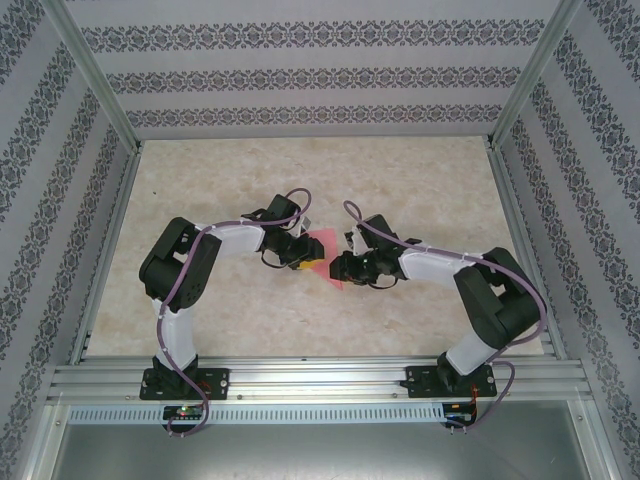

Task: Fold a paper plane with a square sheet of paper (fold left side to right side)
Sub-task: Third fold the triangle at the center of the table.

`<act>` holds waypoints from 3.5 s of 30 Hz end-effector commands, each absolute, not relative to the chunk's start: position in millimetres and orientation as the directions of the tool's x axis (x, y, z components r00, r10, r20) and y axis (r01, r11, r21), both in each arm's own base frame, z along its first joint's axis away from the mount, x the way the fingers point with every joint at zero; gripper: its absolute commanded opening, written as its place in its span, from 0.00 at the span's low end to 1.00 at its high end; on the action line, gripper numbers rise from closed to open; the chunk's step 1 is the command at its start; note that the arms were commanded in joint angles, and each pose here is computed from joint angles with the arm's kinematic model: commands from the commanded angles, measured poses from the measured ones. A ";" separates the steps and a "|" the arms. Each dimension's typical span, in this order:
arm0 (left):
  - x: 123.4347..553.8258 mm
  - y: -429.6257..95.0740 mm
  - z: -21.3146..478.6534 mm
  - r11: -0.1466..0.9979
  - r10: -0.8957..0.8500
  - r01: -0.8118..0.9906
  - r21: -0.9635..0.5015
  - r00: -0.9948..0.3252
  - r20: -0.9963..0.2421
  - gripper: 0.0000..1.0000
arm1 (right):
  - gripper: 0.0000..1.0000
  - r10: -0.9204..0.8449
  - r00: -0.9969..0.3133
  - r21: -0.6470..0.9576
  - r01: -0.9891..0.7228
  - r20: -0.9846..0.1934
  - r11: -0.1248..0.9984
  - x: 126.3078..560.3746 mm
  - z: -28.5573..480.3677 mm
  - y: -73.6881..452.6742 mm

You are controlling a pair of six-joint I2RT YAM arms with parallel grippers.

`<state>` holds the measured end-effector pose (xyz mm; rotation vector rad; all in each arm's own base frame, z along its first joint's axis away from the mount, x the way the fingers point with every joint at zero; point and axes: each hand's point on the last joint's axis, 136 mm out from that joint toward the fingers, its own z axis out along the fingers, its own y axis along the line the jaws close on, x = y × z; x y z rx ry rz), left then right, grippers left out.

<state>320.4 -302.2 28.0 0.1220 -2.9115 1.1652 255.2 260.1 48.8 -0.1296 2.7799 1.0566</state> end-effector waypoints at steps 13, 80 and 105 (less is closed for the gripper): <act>314.4 -287.6 -5.8 0.786 -0.083 -0.096 -0.611 -0.995 0.050 0.41 | 0.32 -0.078 -0.989 0.681 -0.145 -0.129 0.718 239.5 40.0 283.1; 294.6 -325.1 61.0 0.686 -0.049 -0.001 -0.728 -0.998 -0.045 0.34 | 0.22 0.108 -0.984 0.576 0.170 0.141 0.799 213.2 -32.2 237.9; 296.7 -311.8 7.6 0.782 -0.078 -0.058 -0.621 -0.997 -0.006 0.33 | 0.12 0.108 -0.983 0.539 0.170 0.146 0.825 211.8 -38.3 232.9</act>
